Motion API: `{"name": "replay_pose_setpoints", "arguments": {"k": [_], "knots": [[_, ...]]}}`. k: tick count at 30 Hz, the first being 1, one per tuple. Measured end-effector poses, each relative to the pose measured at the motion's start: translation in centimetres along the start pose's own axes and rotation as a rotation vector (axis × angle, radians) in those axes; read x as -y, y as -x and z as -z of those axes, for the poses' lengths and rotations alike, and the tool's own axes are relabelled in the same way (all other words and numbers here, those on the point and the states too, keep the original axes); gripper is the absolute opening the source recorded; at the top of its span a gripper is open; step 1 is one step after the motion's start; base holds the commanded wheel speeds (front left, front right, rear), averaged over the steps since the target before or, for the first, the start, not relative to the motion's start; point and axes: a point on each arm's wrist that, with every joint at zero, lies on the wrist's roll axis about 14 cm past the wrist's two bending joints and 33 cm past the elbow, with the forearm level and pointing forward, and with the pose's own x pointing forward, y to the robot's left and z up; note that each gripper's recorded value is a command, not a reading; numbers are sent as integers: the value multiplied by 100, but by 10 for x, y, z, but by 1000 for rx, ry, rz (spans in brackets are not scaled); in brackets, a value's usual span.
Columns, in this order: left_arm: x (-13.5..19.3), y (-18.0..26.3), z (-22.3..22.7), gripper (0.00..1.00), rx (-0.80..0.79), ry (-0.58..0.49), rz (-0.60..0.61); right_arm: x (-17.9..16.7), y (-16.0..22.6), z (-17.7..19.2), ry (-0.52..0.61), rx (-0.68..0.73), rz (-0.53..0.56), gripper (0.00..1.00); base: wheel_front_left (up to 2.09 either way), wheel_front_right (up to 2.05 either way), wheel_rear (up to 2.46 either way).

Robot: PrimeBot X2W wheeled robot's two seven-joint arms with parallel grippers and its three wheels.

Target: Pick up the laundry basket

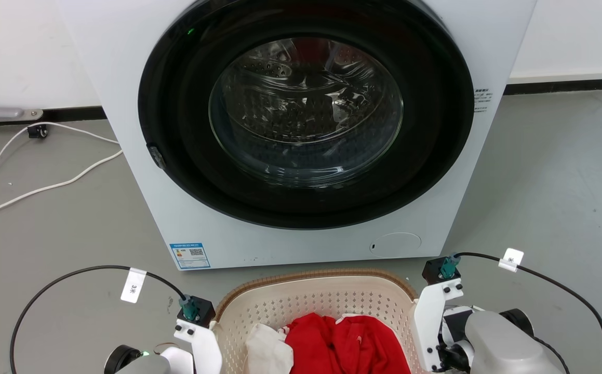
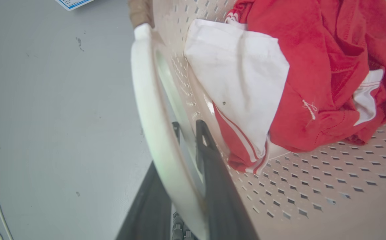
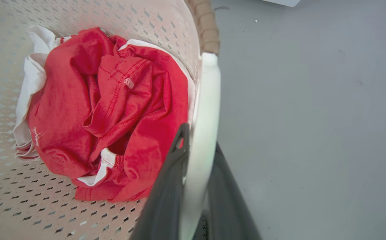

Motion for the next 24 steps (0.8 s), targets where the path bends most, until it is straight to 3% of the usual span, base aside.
{"name": "replay_pose_setpoints", "arguments": {"k": [24], "knots": [[-2, 0, -4, 0, 9, -1, 0, 0, -1, -5, -21, 14, -8, 0, 0, 0, 0]]}}
